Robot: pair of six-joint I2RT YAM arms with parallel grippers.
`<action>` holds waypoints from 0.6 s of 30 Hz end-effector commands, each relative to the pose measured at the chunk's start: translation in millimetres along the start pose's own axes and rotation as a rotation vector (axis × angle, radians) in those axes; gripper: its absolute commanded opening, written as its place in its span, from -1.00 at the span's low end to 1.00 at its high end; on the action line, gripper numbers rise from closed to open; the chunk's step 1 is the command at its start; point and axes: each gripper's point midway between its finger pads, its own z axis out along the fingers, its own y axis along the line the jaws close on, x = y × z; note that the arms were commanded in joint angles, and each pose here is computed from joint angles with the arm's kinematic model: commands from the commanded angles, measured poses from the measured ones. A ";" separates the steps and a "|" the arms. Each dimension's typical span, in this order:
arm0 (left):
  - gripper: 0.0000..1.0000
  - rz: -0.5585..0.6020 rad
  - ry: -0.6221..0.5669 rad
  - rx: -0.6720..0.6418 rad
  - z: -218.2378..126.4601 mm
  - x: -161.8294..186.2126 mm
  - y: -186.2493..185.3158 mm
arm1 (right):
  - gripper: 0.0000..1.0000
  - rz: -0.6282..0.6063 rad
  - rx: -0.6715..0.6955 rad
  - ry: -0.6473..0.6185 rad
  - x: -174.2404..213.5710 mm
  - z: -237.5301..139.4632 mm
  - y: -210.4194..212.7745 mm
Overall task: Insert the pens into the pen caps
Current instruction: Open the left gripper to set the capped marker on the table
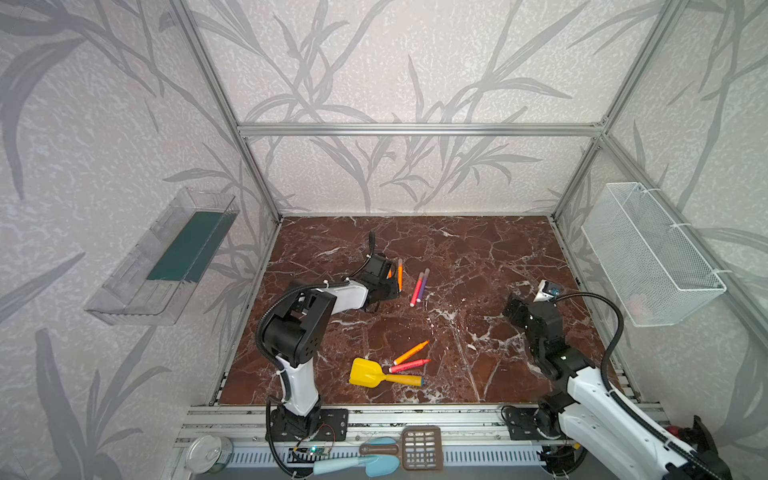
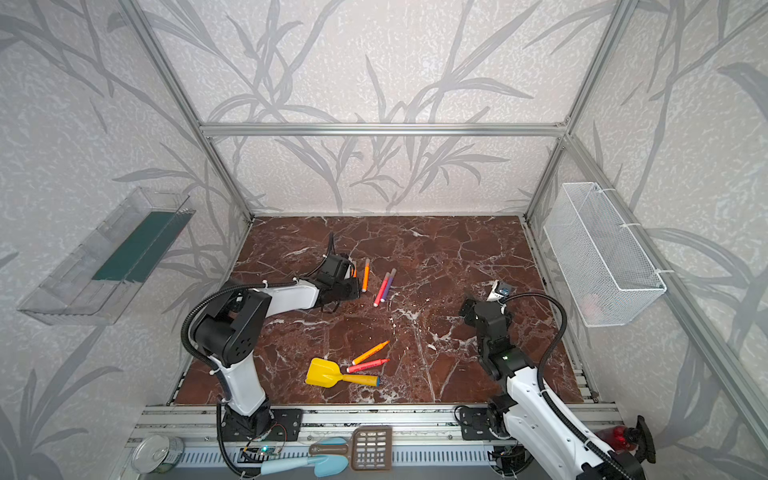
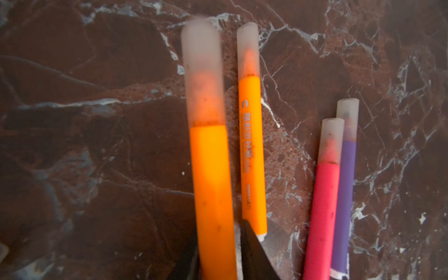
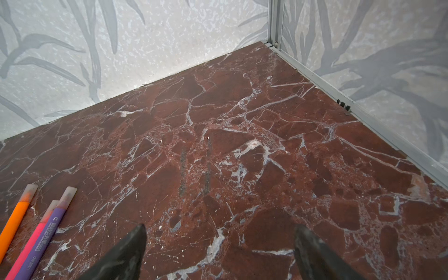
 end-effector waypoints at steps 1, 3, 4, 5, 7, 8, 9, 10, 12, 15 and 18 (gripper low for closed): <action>-0.20 0.015 0.003 -0.007 -13.1 -4.2 -0.2 | 0.86 0.017 -0.007 -0.016 -1.6 -0.2 -0.1; -0.09 0.024 -0.012 0.000 -23.2 -10.3 -3.7 | 0.86 0.018 -0.009 -0.016 -1.5 -0.4 -0.1; -0.04 0.031 -0.021 -0.001 -29.1 -13.9 -5.3 | 0.85 0.017 -0.010 -0.017 -1.9 -0.4 0.3; -0.02 0.036 -0.030 -0.004 -35.2 -16.7 -5.6 | 0.86 0.015 -0.009 -0.015 -1.6 -0.2 0.2; 0.03 0.049 -0.056 -0.014 -49.4 -22.1 -5.3 | 0.86 0.014 -0.009 -0.012 -1.1 0.4 0.6; 0.05 0.055 -0.068 -0.018 -56.6 -23.9 -4.8 | 0.86 0.014 -0.008 -0.012 -1.2 0.7 0.3; 0.06 0.063 -0.079 -0.024 -64.4 -24.2 -3.3 | 0.86 0.013 -0.009 -0.012 -1.1 0.6 0.6; 0.08 0.071 -0.090 -0.027 -72.0 -23.5 -1.7 | 0.85 0.015 -0.011 -0.014 -1.5 0.6 1.0; 0.12 0.089 -0.109 -0.024 -87.9 -20.0 0.2 | 0.86 0.016 -0.009 -0.015 -1.1 0.4 0.4; 0.16 0.135 -0.112 0.011 -107.5 -5.1 0.3 | 0.86 0.017 -0.012 -0.015 -1.2 0.4 0.9; 0.18 0.201 -0.090 0.094 -118.8 20.5 -9.4 | 0.86 0.017 -0.013 -0.015 -1.5 0.6 1.3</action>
